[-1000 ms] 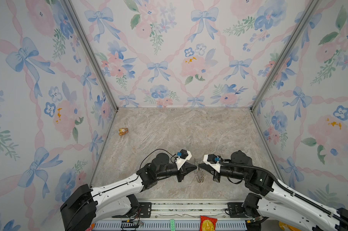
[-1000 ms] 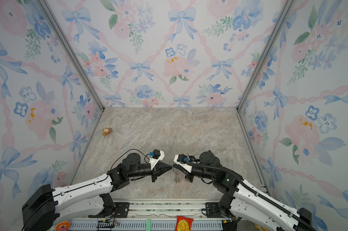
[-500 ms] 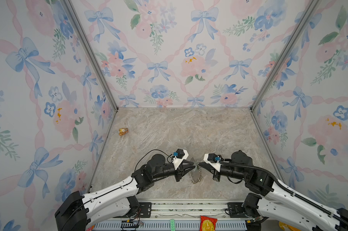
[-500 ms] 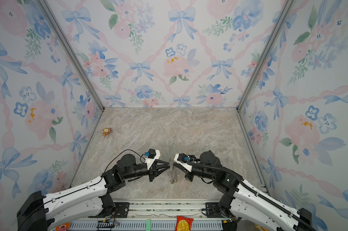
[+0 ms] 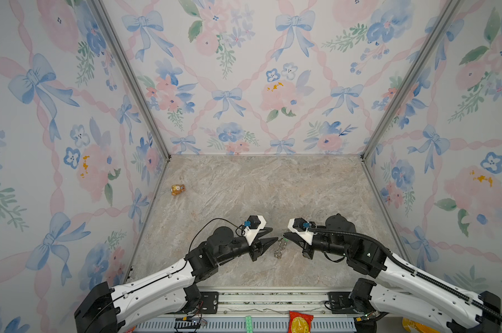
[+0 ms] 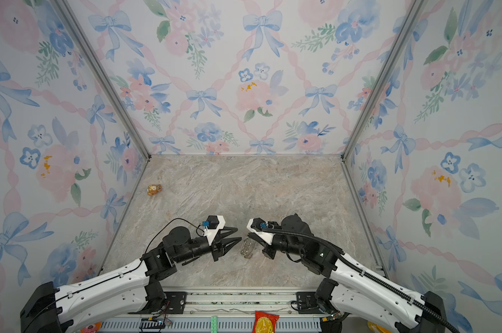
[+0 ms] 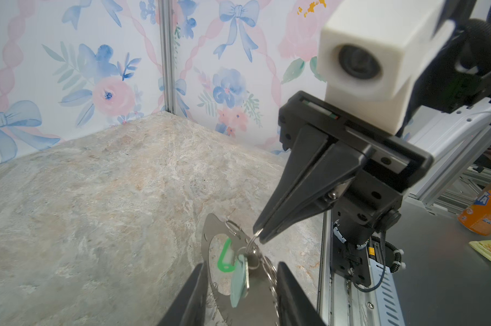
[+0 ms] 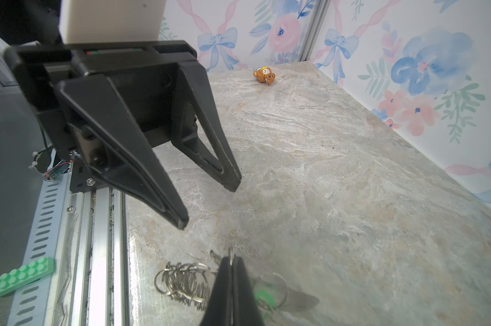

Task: Attach keys to a key ring
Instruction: Insert the key into the keyring.

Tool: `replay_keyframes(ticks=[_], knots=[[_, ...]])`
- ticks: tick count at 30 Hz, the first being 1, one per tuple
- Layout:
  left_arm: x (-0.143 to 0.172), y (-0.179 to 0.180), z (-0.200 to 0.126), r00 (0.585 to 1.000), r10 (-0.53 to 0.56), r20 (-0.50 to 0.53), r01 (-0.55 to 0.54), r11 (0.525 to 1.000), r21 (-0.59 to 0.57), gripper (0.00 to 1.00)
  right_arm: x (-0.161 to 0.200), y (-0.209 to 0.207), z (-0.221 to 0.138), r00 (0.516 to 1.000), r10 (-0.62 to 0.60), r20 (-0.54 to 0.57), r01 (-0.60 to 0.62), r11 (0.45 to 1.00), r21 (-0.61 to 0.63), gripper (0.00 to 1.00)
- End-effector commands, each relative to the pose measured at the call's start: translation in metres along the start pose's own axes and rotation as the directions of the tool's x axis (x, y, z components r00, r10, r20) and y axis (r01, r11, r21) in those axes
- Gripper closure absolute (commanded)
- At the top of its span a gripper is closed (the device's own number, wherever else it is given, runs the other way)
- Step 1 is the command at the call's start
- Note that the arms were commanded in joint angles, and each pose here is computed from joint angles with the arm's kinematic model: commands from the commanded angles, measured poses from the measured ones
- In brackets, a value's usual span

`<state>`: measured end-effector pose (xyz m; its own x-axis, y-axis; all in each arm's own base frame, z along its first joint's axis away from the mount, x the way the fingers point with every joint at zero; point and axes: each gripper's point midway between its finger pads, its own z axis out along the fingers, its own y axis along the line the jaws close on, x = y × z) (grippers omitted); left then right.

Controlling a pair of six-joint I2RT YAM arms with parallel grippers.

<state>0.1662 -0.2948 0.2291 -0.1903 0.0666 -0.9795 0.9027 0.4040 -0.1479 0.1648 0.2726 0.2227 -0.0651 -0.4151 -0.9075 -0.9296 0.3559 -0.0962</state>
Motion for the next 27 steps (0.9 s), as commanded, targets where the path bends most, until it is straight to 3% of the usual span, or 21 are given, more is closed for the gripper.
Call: replay_keyframes(ticks=[1,4,15,20,23,27], knots=[[0.003,-0.011,0.004,0.999,0.043,-0.005,-0.042,0.997,0.062,0.62,-0.023,0.001,-0.001,0.998,0.007,0.059,-0.006,1.000,-0.014,1.00],[0.010,-0.014,0.008,0.999,0.045,-0.026,-0.043,0.997,0.071,0.62,-0.023,-0.004,0.002,0.999,0.025,0.048,-0.025,1.000,0.006,1.00],[0.043,0.012,0.011,0.989,0.028,-0.145,-0.043,0.994,-0.102,0.49,-0.019,-0.009,0.011,0.999,0.049,0.022,-0.049,0.999,0.023,1.00],[0.055,0.009,0.020,0.979,0.035,-0.199,-0.052,0.995,-0.080,0.45,-0.018,-0.010,0.014,0.998,0.059,0.017,-0.060,0.998,0.025,1.00],[0.064,0.011,0.024,0.972,0.037,-0.232,-0.057,0.995,-0.081,0.50,-0.017,-0.011,0.016,0.998,0.065,0.015,-0.066,0.997,0.027,1.00],[0.067,0.006,0.029,0.970,0.035,-0.242,-0.049,0.997,-0.051,0.69,-0.016,-0.012,0.019,0.997,0.074,0.002,-0.074,0.997,0.027,1.00]])
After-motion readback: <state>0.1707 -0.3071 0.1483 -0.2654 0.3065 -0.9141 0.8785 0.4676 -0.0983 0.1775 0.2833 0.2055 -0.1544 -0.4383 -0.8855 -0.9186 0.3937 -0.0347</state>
